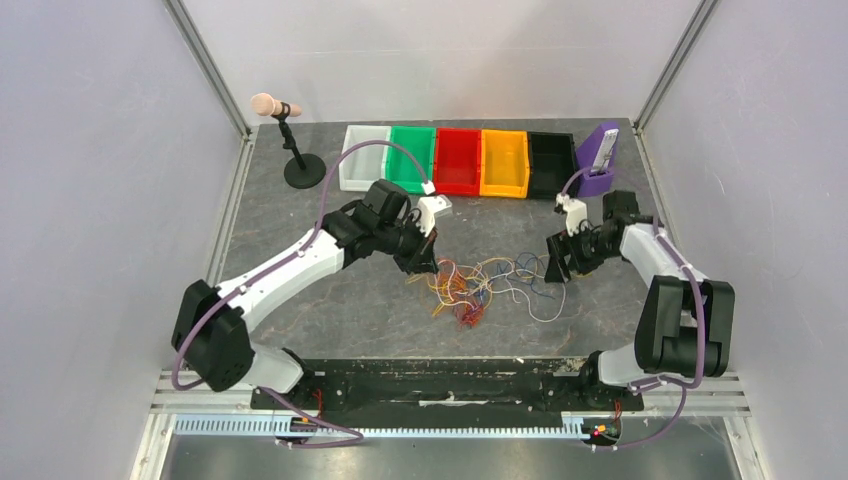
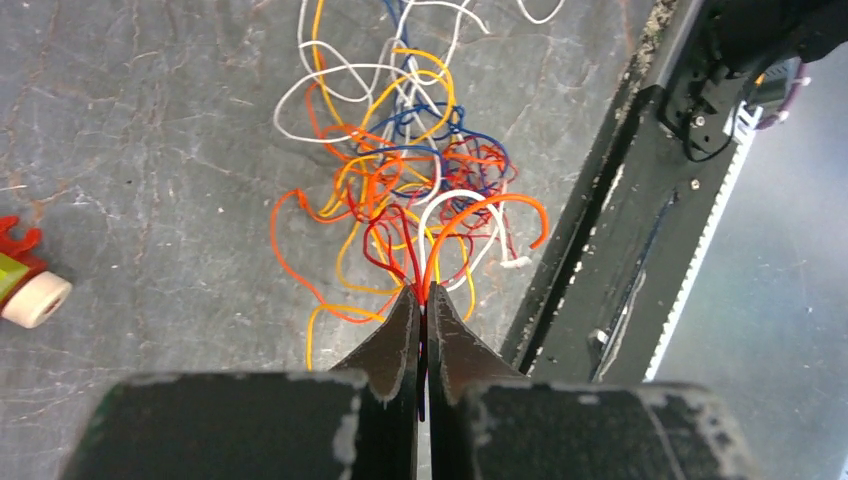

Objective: Untangle the cables

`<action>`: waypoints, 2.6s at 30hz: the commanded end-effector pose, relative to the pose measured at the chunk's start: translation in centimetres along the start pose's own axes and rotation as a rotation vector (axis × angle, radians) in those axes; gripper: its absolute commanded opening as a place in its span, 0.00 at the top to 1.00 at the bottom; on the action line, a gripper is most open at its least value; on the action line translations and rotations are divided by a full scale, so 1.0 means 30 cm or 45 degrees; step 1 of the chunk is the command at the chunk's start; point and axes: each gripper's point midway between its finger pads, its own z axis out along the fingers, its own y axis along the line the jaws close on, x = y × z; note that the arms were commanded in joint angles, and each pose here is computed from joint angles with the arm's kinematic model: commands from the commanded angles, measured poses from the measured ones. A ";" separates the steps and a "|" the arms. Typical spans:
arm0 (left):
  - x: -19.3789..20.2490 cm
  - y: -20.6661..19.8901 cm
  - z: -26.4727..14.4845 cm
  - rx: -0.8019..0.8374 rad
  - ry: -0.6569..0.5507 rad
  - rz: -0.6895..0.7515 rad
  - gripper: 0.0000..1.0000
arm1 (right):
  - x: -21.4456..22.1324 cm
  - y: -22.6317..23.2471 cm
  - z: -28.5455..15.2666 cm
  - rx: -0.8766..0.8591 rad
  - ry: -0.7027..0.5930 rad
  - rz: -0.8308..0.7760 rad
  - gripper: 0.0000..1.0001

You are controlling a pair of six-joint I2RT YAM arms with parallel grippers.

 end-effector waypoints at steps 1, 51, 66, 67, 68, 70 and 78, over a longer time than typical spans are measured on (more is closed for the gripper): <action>-0.127 -0.013 0.004 0.087 -0.097 0.111 0.98 | -0.163 0.054 -0.069 -0.113 -0.120 -0.138 0.14; 0.171 0.288 0.152 -0.056 -0.183 -0.637 0.58 | -0.184 0.297 0.139 -0.248 -0.159 -0.187 0.10; 0.067 0.283 -0.114 -0.261 -0.139 -0.476 0.98 | -0.034 0.072 0.220 0.131 0.096 -0.215 0.35; 0.045 0.273 -0.155 -0.283 -0.151 -0.423 0.98 | -0.012 0.054 0.227 0.157 0.129 -0.216 0.37; 0.016 0.256 -0.203 -0.309 -0.173 -0.375 0.98 | 0.003 0.044 0.232 0.170 0.150 -0.217 0.38; -0.040 0.238 -0.300 -0.380 -0.231 -0.296 0.98 | 0.031 0.026 0.241 0.197 0.189 -0.214 0.40; -0.342 0.195 -0.687 -0.577 -0.552 -0.183 0.98 | 0.080 -0.005 0.239 0.250 0.240 -0.253 0.41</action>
